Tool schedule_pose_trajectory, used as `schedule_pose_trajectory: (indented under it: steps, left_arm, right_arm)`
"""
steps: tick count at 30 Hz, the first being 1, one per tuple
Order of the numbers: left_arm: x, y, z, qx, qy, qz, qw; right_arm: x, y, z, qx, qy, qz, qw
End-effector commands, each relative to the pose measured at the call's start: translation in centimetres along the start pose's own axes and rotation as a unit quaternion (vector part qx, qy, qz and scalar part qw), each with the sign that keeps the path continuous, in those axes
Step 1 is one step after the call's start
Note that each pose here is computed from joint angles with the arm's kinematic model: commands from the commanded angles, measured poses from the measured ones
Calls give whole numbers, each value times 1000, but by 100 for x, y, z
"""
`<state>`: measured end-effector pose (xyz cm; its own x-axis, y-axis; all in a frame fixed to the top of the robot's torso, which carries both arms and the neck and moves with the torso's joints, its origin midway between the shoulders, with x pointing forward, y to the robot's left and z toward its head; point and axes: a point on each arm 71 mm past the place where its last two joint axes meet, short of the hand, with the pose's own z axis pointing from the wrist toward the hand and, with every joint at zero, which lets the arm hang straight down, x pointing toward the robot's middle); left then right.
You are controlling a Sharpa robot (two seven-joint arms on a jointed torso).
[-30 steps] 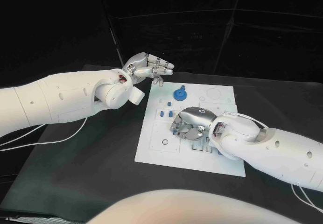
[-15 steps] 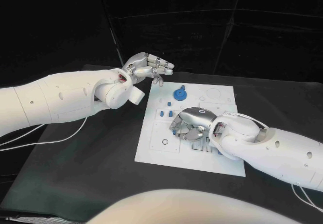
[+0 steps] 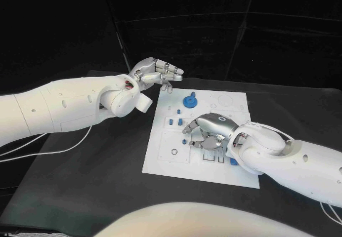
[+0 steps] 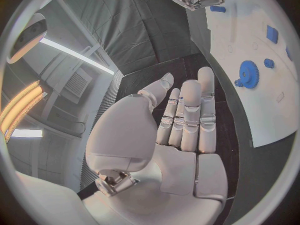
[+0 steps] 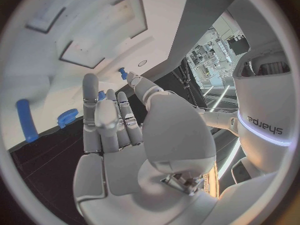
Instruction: Assemble the parts on the task board
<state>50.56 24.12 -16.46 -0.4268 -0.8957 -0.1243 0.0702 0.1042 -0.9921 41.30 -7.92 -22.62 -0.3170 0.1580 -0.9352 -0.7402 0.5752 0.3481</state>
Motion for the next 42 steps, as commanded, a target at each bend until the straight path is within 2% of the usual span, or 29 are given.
schedule_pose_trajectory:
  steps: [1,3,7,12,14,20,27,42]
  left_arm:
    - [-2,-15,-2,6,5,-3,1000]
    - [-4,-14,-3,6,5,-3,1000]
    - [-11,-12,-2,5,4,-3,1000]
    - [-10,-10,2,5,5,-3,1000]
    - [-9,-9,5,5,5,-3,1000]
    - [-3,-8,10,5,6,-4,1000]
    - [4,-8,13,6,8,-4,1000]
    - [3,-8,12,6,8,-4,1000]
  right_arm:
    - [-100,-25,-93,1,-41,7,999]
    - [-137,-63,-151,9,-43,9,999]
    - [-321,-214,-305,48,-39,1,998]
    - [-511,-405,-432,102,-17,-26,994]
    - [-558,-480,-468,121,-9,-35,992]
    - [-611,-608,-524,147,3,-48,988]
    - [-596,-674,-511,159,24,-55,985]
    - [-541,-638,-390,149,45,-51,986]
